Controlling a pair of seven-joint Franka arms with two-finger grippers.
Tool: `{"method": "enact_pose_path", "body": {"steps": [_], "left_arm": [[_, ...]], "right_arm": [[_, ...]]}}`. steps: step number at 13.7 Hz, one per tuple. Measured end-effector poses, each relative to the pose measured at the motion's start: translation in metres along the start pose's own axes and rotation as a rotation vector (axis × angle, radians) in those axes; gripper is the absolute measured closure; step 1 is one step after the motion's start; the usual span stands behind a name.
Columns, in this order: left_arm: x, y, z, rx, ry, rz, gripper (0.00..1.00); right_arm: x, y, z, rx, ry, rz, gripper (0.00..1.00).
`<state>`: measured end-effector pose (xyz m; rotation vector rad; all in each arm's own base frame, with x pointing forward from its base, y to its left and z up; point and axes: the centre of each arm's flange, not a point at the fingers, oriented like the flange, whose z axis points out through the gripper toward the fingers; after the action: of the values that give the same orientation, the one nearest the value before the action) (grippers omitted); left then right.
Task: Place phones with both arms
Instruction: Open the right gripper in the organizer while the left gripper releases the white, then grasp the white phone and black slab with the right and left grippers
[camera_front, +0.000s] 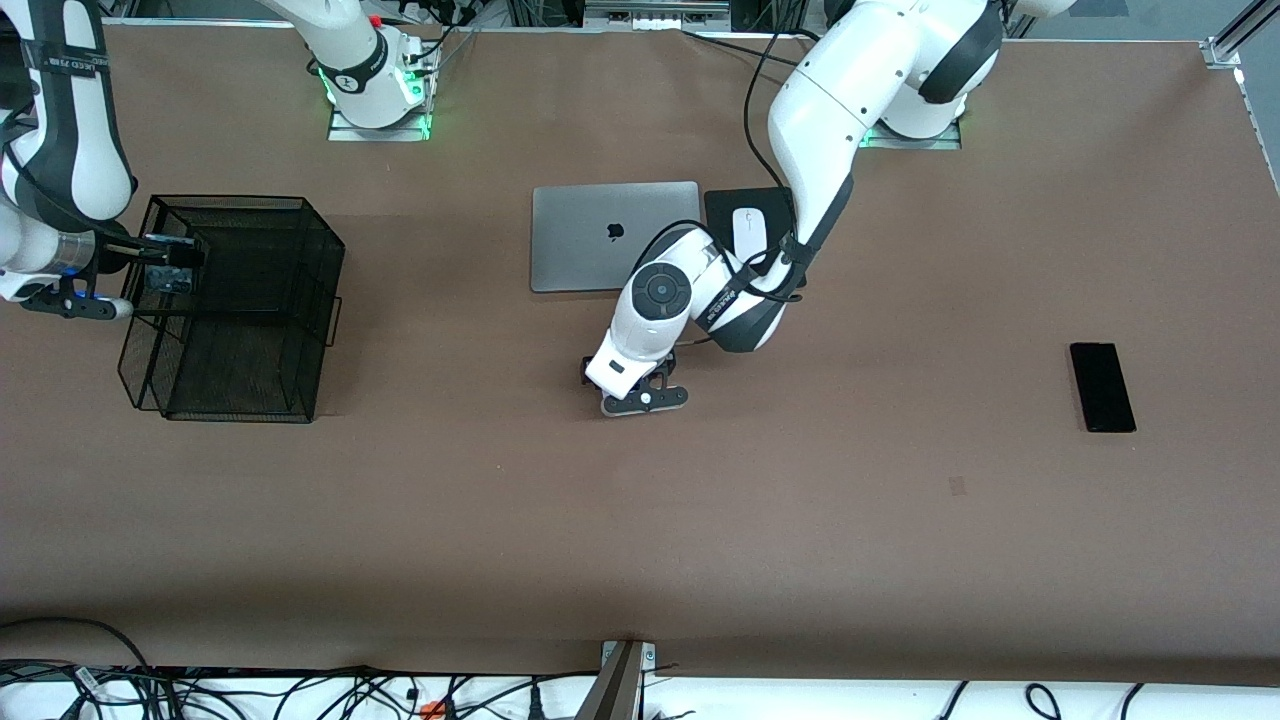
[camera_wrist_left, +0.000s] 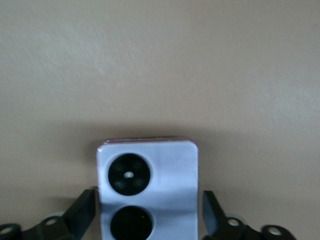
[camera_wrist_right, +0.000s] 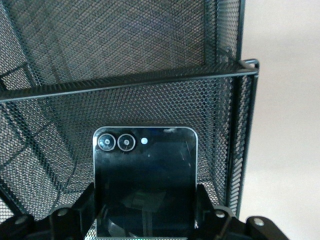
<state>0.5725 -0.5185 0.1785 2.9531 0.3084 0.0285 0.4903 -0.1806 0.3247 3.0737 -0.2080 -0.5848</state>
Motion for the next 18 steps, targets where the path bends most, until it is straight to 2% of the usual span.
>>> {"method": "enact_pose_path", "body": {"steps": [2, 4, 6, 8, 10, 12, 15, 18], "left_arm": [[0.007, 0.001, -0.007, 0.012, 0.046, -0.004, 0.00], [0.017, 0.002, -0.022, 0.002, 0.073, -0.016, 0.00], [0.044, -0.009, -0.057, 0.000, 0.098, -0.055, 0.00], [0.089, -0.047, -0.113, 0.034, 0.084, -0.131, 0.00], [0.132, -0.101, -0.171, 0.068, 0.061, -0.185, 0.00], [0.164, -0.168, -0.212, 0.099, 0.039, -0.192, 0.00], [0.202, -0.302, -0.237, 0.146, -0.022, -0.157, 0.00], [0.224, -0.439, -0.240, 0.164, -0.104, -0.146, 0.00]], "right_arm": [[-0.001, 0.000, 0.006, 0.000, -0.002, 0.000, 0.19], [-0.001, 0.001, 0.006, 0.001, -0.003, 0.002, 0.02], [-0.001, 0.001, 0.003, 0.000, 0.004, 0.001, 0.00], [0.002, -0.002, -0.011, -0.003, 0.019, -0.007, 0.00], [0.009, -0.021, -0.036, -0.008, 0.053, -0.041, 0.00], [0.019, -0.072, -0.062, -0.032, 0.096, -0.117, 0.00], [0.029, -0.167, -0.091, -0.063, 0.157, -0.239, 0.00], [0.043, -0.243, -0.108, -0.007, 0.200, -0.319, 0.00]]}}
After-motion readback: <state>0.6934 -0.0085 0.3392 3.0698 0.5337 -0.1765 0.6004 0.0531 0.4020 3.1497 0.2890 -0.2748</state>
